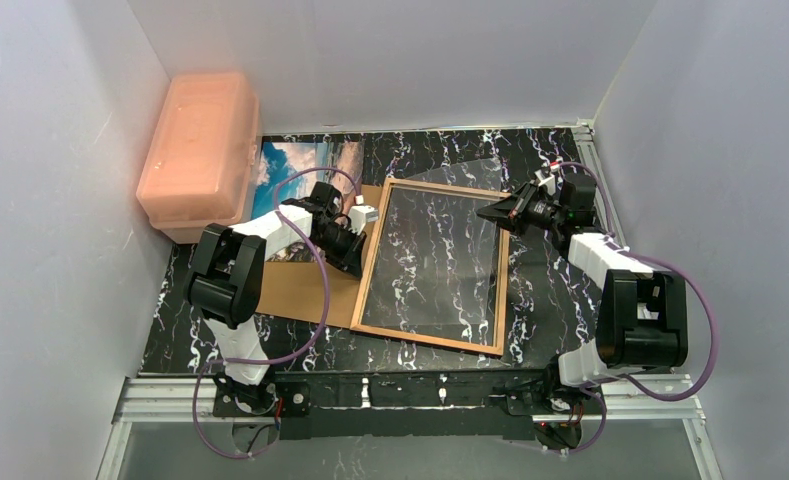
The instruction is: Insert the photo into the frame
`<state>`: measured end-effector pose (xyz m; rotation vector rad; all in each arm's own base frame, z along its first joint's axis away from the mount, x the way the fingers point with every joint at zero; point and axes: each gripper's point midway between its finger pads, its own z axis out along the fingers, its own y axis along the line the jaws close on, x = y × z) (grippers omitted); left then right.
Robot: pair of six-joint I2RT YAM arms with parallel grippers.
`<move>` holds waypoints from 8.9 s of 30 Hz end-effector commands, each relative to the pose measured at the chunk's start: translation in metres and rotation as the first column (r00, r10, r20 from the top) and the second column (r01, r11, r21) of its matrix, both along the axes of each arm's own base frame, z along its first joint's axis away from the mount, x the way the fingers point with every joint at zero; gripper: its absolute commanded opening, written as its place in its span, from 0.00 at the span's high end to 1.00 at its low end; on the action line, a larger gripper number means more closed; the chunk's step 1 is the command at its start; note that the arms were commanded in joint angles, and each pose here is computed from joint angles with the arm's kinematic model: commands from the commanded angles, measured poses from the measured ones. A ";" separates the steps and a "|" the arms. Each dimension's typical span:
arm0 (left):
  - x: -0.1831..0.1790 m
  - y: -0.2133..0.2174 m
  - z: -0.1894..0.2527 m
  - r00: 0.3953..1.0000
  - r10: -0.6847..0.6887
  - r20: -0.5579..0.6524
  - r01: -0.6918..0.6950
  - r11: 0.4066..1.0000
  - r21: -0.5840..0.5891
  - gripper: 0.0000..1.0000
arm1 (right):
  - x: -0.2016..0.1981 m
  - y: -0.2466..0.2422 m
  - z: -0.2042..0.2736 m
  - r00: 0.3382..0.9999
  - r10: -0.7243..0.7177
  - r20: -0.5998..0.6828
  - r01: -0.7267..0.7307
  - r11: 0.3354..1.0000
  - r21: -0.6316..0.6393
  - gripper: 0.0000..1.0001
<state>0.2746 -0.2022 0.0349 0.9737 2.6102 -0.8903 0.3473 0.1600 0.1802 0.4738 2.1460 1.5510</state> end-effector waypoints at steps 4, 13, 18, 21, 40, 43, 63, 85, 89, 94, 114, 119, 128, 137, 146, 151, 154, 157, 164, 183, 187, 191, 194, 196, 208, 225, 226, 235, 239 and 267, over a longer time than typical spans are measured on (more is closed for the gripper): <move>-0.001 -0.003 0.003 1.000 -0.019 0.002 0.019 1.000 -0.006 1.00 | 0.011 0.003 0.024 0.996 0.027 0.085 -0.029 0.999 0.022 0.99; -0.001 -0.004 0.004 1.000 -0.023 0.007 0.023 1.000 -0.006 1.00 | 0.013 0.003 0.021 0.996 0.023 0.082 -0.025 0.999 0.024 0.99; -0.002 -0.003 0.003 1.000 -0.023 0.005 0.023 1.000 -0.005 1.00 | 0.008 0.014 0.019 0.996 0.049 0.077 -0.052 0.998 0.031 0.99; -0.002 -0.003 0.002 1.000 -0.025 0.003 0.025 1.000 -0.006 1.00 | 0.008 0.015 0.023 0.995 0.050 0.086 -0.054 0.998 0.038 0.99; 0.000 -0.004 0.006 1.000 -0.027 0.015 0.028 1.000 -0.008 1.00 | 0.003 0.015 0.002 0.997 0.061 0.046 -0.062 0.998 0.005 0.99; 0.000 -0.004 0.006 1.000 -0.027 0.015 0.027 1.000 -0.009 1.00 | 0.003 0.015 -0.004 0.997 0.063 0.034 -0.063 0.998 -0.006 0.99; 0.000 -0.004 0.006 0.999 -0.034 0.018 0.034 0.999 -0.003 1.00 | 0.003 0.014 -0.020 0.996 0.089 0.010 -0.089 0.995 -0.036 0.99; -0.001 -0.006 0.005 0.999 -0.038 0.014 0.038 0.999 -0.009 1.00 | -0.004 0.002 -0.059 0.991 0.108 -0.075 -0.121 0.971 -0.207 0.99; -0.001 -0.006 0.005 0.999 -0.038 0.014 0.038 0.999 -0.009 1.00 | -0.004 0.002 -0.065 0.990 0.108 -0.086 -0.124 0.970 -0.210 0.99; -0.001 -0.006 0.005 0.999 -0.038 0.013 0.038 0.999 -0.011 1.00 | -0.005 -0.002 -0.077 0.988 0.101 -0.115 -0.128 0.959 -0.251 0.97; -0.002 -0.007 0.006 0.999 -0.037 0.015 0.037 0.999 -0.019 1.00 | -0.012 -0.018 -0.104 0.960 0.170 -0.224 -0.269 0.786 -0.557 0.39; -0.002 -0.007 0.006 0.999 -0.039 0.015 0.039 0.999 -0.018 1.00 | -0.016 -0.018 -0.108 0.945 0.199 -0.258 -0.321 0.712 -0.625 0.25; -0.003 -0.006 0.006 0.999 -0.043 0.016 0.043 0.999 -0.016 1.00 | -0.016 -0.018 -0.110 0.942 0.199 -0.269 -0.332 0.659 -0.675 0.01; -0.002 -0.007 0.007 0.999 -0.042 0.017 0.043 0.999 -0.020 1.00 | -0.015 -0.019 -0.107 0.937 0.209 -0.280 -0.350 0.592 -0.726 0.01; -0.002 -0.008 0.008 0.999 -0.043 0.017 0.043 0.999 -0.021 1.00 | -0.015 -0.025 -0.110 0.928 0.213 -0.305 -0.372 0.514 -0.773 0.01; -0.004 -0.008 0.007 0.999 -0.042 0.011 0.043 0.999 -0.021 1.00 | -0.017 -0.031 -0.113 0.926 0.205 -0.318 -0.378 0.461 -0.803 0.01; -0.003 -0.008 0.008 0.999 -0.041 0.013 0.042 0.999 -0.022 1.00 | -0.017 -0.032 -0.113 0.924 0.207 -0.320 -0.380 0.442 -0.812 0.01; -0.002 -0.008 0.008 0.999 -0.040 0.014 0.041 0.999 -0.023 1.00 | -0.017 -0.030 -0.114 0.925 0.211 -0.317 -0.380 0.445 -0.811 0.01; -0.002 -0.007 0.008 0.999 -0.040 0.013 0.040 0.999 -0.021 1.00 | -0.011 -0.025 -0.109 0.933 0.219 -0.286 -0.357 0.466 -0.809 0.01; -0.010 -0.013 0.012 0.998 -0.070 -0.001 0.069 0.997 -0.034 1.00 | -0.016 -0.029 -0.094 0.970 0.173 -0.170 -0.235 0.506 -0.830 0.15; -0.016 -0.021 0.011 0.995 -0.095 0.005 0.095 0.995 -0.038 1.00 | -0.026 -0.032 -0.088 0.982 0.145 -0.123 -0.182 0.529 -0.829 0.27; -0.018 -0.030 0.014 0.993 -0.117 0.007 0.118 0.992 -0.046 1.00 | -0.030 -0.036 -0.076 0.991 0.105 -0.081 -0.126 0.541 -0.832 0.29; -0.017 -0.035 0.016 0.992 -0.128 0.011 0.128 0.991 -0.048 1.00 | -0.031 -0.034 -0.068 0.993 0.098 -0.065 -0.109 0.560 -0.821 0.27; -0.013 -0.037 0.023 0.992 -0.127 0.016 0.128 0.991 -0.050 1.00 | -0.030 -0.031 -0.063 0.995 0.085 -0.053 -0.093 0.579 -0.810 0.25; 0.047 0.081 0.169 0.970 0.103 0.219 -0.098 0.995 -0.033 0.83 | -0.015 0.113 -0.009 0.969 0.197 0.147 -0.034 0.699 -0.714 0.01; 0.019 0.170 0.125 0.948 0.204 0.242 -0.232 0.968 0.093 0.64 | -0.001 0.311 -0.063 0.937 0.326 0.124 -0.193 0.781 -0.593 0.07; 0.020 0.173 0.116 0.948 0.204 0.243 -0.236 0.965 0.111 0.65 | 0.001 0.315 -0.071 0.938 0.324 0.119 -0.192 0.776 -0.601 0.10; 0.066 0.191 0.063 0.928 0.249 0.278 -0.318 0.918 0.238 0.79 | 0.008 0.315 -0.098 0.951 0.290 0.109 -0.159 0.760 -0.630 0.14; 0.083 0.193 0.046 0.923 0.244 0.297 -0.335 0.890 0.309 0.83 | 0.008 0.309 -0.097 0.954 0.277 0.115 -0.142 0.754 -0.641 0.13; 0.075 0.184 -0.008 0.969 0.176 0.175 -0.235 0.880 0.413 0.96 | 0.001 0.327 -0.080 0.976 0.212 0.049 -0.191 0.943 -0.273 0.15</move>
